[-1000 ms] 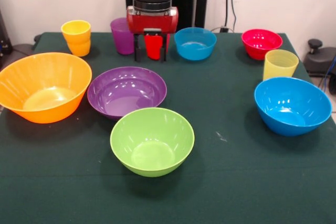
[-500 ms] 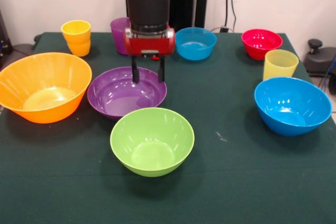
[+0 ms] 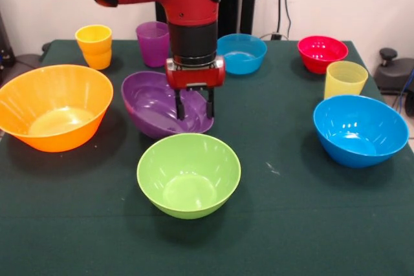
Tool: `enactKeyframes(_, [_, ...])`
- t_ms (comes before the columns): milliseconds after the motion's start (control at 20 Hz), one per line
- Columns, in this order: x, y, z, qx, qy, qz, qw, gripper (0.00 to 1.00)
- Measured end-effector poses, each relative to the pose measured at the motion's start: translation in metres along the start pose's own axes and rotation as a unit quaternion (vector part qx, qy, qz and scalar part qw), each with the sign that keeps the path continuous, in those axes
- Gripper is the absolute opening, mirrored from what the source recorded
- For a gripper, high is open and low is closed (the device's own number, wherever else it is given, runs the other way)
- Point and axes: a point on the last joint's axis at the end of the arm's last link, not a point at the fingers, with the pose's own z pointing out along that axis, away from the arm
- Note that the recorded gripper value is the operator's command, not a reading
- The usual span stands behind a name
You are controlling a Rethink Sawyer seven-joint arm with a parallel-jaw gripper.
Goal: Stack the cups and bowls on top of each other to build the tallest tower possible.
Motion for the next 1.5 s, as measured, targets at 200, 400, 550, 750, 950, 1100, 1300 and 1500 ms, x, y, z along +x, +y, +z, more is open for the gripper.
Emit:
enactKeyframes(200, [0.006, 0.002, 0.005, -0.003, 0.005, -0.004, 1.0000, 1.00])
enactKeyframes(400, [0.005, 0.002, 0.005, -0.002, 0.005, -0.004, 1.0000, 1.00])
enactKeyframes(550, [0.005, 0.002, 0.005, -0.002, 0.004, -0.004, 1.0000, 1.00])
enactKeyframes(750, [0.004, 0.002, 0.004, -0.001, 0.003, -0.005, 1.0000, 1.00])
enactKeyframes(950, [0.002, 0.002, 0.002, 0.000, 0.001, -0.006, 1.0000, 1.00])
enactKeyframes(1100, [0.001, 0.002, 0.001, 0.001, 0.000, -0.007, 1.0000, 1.00])
enactKeyframes(1300, [-0.004, 0.000, -0.004, 0.005, -0.006, -0.008, 0.9999, 1.00])
enactKeyframes(1500, [-0.011, -0.005, -0.019, 0.014, -0.016, -0.012, 0.9997, 1.00])
